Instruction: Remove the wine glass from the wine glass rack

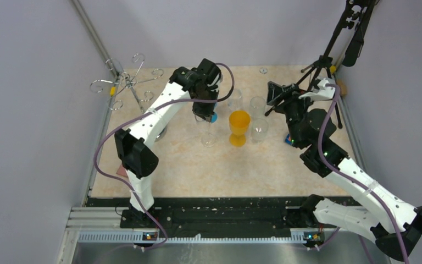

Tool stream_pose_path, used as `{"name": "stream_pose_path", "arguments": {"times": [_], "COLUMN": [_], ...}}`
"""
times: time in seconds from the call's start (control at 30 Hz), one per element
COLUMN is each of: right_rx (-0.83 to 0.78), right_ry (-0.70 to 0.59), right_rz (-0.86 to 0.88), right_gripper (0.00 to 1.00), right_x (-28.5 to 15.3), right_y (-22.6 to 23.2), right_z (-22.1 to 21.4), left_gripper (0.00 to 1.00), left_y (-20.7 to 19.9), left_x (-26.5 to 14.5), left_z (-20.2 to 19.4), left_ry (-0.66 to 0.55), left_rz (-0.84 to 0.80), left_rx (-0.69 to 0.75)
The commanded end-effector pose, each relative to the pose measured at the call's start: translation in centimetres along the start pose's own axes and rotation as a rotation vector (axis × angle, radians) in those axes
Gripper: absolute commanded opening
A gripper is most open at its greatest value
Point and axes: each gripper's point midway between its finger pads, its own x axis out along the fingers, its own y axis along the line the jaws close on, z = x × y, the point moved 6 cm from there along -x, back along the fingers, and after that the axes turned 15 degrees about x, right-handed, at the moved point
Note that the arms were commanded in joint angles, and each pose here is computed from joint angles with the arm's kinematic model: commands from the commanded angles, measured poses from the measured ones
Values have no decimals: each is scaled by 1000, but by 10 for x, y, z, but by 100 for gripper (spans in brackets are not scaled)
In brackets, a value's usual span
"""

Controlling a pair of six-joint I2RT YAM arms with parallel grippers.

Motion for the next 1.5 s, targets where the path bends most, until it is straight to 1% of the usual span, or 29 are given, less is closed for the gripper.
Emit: {"name": "stream_pose_path", "arguments": {"times": [0.0, 0.07, 0.17, 0.33, 0.43, 0.53, 0.63, 0.73, 0.77, 0.87, 0.93, 1.0, 1.1, 1.2, 1.27, 1.33, 1.4, 1.47], "right_rx": [32, 36, 37, 26, 29, 13, 5, -15, -24, -83, -140, -199, -253, -289, -298, -306, -305, -301], "right_ry": [-7, -2, -1, 12, 24, 62, 90, 112, 120, 163, 204, 235, 265, 292, 319, 362, 390, 378], "right_rz": [-15, -24, -42, -74, -71, -104, -137, -152, -146, -95, -66, -62, -67, -54, -42, -16, -28, -60], "right_gripper": [54, 54, 54, 60, 61, 61, 61, 61, 61, 62, 66, 70, 77, 84, 89, 91, 93, 94], "right_x": [-4, -6, -7, -9, -12, -19, -29, -38, -40, -48, -54, -60, -72, -89, -100, -109, -119, -128], "right_y": [-1, -3, -6, -9, -9, -15, -23, -30, -30, -26, -22, -22, -25, -29, -28, -23, -24, -32], "right_z": [3, 3, 3, 4, 5, 5, 5, 8, 10, 16, 22, 28, 41, 55, 65, 73, 81, 87], "left_gripper": [0, 1, 9, 34, 48, 59, 65, 86, 91, 94, 95, 95, 95, 95, 95, 95, 95, 95], "left_y": [-5, -5, -4, -4, -4, -4, -6, -8, -10, -13, -10, -3, 0, 3, 6, 9, 15, 20], "left_x": [5, 8, 8, -4, -20, -42, -69, -98, -110, -145, -168, -188, -216, -239, -252, -259, -264, -268], "left_z": [9, 10, 11, 16, 19, 23, 25, 28, 28, 26, 18, 6, -16, -40, -64, -87, -110, -135], "left_ry": [-38, -34, -42, -82, -123, -188, -273, -364, -406, -547, -640, -727, -835, -926, -986, -1029, -1067, -1097], "left_rz": [3, 7, 14, 17, 17, 15, 9, -7, -22, -45, -25, 32, 41, 45, 57, 70, 94, 118], "left_rx": [21, 24, 27, 30, 34, 34, 24, 11, 9, 14, 11, -10, -28, -36, -32, -51, -82, -106]}}
